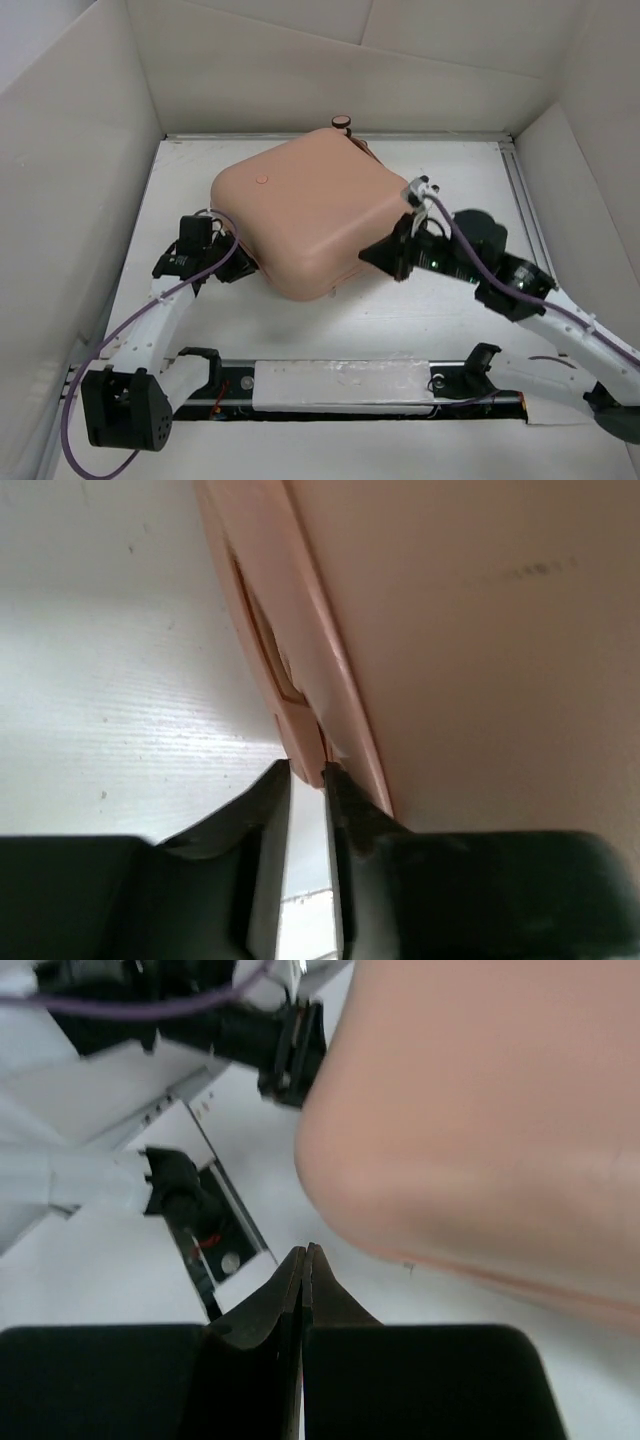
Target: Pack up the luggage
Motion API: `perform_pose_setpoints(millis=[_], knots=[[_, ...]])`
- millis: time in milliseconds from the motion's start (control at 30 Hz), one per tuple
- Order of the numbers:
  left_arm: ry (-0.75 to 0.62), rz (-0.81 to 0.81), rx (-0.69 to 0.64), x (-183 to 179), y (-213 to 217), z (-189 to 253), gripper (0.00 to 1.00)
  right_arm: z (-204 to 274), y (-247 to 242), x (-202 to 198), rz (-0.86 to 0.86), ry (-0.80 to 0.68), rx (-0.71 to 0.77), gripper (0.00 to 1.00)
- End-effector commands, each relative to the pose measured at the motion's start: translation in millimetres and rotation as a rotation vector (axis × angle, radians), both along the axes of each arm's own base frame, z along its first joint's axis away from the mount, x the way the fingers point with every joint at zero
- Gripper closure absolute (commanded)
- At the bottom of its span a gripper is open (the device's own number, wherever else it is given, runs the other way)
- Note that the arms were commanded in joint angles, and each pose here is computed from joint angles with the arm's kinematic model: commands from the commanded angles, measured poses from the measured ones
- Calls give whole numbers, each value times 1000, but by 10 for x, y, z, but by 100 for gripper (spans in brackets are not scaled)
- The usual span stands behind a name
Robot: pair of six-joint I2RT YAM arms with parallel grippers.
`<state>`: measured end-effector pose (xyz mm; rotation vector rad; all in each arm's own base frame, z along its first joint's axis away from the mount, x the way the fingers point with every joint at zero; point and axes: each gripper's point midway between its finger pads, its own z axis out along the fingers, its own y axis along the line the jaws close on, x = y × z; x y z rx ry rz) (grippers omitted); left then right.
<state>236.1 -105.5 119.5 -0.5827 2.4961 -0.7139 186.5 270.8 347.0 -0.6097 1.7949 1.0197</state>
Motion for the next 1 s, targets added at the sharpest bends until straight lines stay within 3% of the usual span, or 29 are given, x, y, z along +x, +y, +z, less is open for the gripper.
perform_pose_setpoints(millis=[0, 67, 100, 200, 333, 367, 467, 600, 733, 967], knots=[[-132, 35, -6, 252, 83, 130, 82, -719, 37, 24, -162, 87, -47, 100], [-142, 45, 5, 280, 106, 135, 74, -850, 198, -267, -123, 120, -22, 100], [-142, 45, 5, 280, 106, 135, 73, -1131, 131, -245, -200, 121, -63, 100], [-150, 97, 2, 266, 148, 57, 71, -1282, 259, -458, -168, 105, -24, 100], [-209, 177, -28, 244, 193, 17, 68, -1794, 228, -446, -192, 106, -30, 76], [-210, 193, -31, 216, 206, -59, 66, -1739, 255, -403, -206, 87, 30, 66], [-296, 212, -87, 266, 170, 61, 61, -1744, 255, -388, -195, 31, 107, 51], [-304, 203, -122, 230, 122, -114, 59, -1809, 267, -291, -194, -29, 170, 46], [-314, 196, -200, 223, 25, -280, 61, -2110, 443, -237, -166, -42, 117, 46], [-369, 217, -205, 374, 48, -381, 62, -1954, 760, -193, -151, -58, 205, 47]])
